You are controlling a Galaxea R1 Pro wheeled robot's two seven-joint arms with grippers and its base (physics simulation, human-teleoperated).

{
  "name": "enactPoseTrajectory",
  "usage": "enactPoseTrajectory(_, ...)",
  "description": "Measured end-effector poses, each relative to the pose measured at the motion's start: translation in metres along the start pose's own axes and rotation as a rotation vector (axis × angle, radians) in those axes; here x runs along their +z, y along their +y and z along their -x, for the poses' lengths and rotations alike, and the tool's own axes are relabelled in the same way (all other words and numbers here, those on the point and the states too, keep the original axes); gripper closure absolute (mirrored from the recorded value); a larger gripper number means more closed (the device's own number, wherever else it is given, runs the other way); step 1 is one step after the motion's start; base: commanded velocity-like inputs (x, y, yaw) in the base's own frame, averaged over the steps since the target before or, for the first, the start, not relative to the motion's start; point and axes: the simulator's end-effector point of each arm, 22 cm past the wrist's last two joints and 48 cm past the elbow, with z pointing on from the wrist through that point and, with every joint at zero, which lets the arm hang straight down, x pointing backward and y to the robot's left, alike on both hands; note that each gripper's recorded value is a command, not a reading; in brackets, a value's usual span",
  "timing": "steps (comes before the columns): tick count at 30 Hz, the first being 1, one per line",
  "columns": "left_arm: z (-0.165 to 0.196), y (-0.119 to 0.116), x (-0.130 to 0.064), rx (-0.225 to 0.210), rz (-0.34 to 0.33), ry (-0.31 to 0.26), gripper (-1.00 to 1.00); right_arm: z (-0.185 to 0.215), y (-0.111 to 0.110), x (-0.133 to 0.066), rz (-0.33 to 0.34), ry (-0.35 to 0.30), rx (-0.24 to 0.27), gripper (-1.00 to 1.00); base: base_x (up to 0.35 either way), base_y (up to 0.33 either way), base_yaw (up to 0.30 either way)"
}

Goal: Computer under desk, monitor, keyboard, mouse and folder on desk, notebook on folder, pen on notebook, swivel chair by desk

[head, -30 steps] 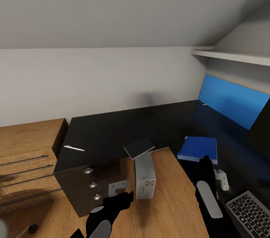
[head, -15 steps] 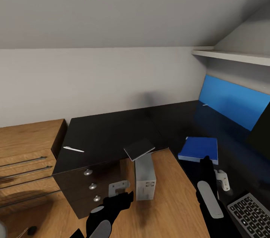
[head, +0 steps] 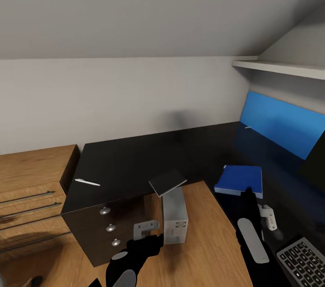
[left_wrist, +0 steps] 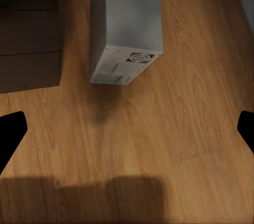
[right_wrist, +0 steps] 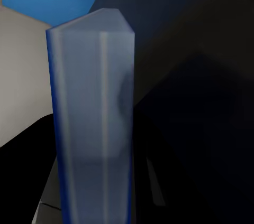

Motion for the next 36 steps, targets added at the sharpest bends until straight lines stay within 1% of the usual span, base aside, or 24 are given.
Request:
enactPoseTrajectory(1, -0.0001, 0.0002, 0.0000, 0.000, 0.000, 0.000, -1.00, -0.0001, 0.0000, 0.0000, 0.000, 0.000, 0.000, -1.00, 0.002, 0.000, 0.000)
enactPoseTrajectory(19, 0.0010, 0.0039, 0.0010, -0.002, 0.008, -0.001, -1.00, -0.0012, 0.0003, -0.0005, 0.000, 0.002, 0.000, -1.00, 0.000, 0.000, 0.000)
enactPoseTrajectory(25, 0.0004, 0.0041, 0.0015, -0.003, 0.009, 0.000, -1.00, -0.0019, 0.0005, -0.0005, 0.001, 0.003, -0.002, -1.00, -0.164, 0.000, 0.000)
enactPoseTrajectory(36, 0.0005, 0.0048, 0.0014, -0.002, 0.010, 0.000, -1.00, -0.0029, 0.0011, -0.0013, 0.002, 0.004, -0.002, -1.00, -0.015, 0.000, 0.000)
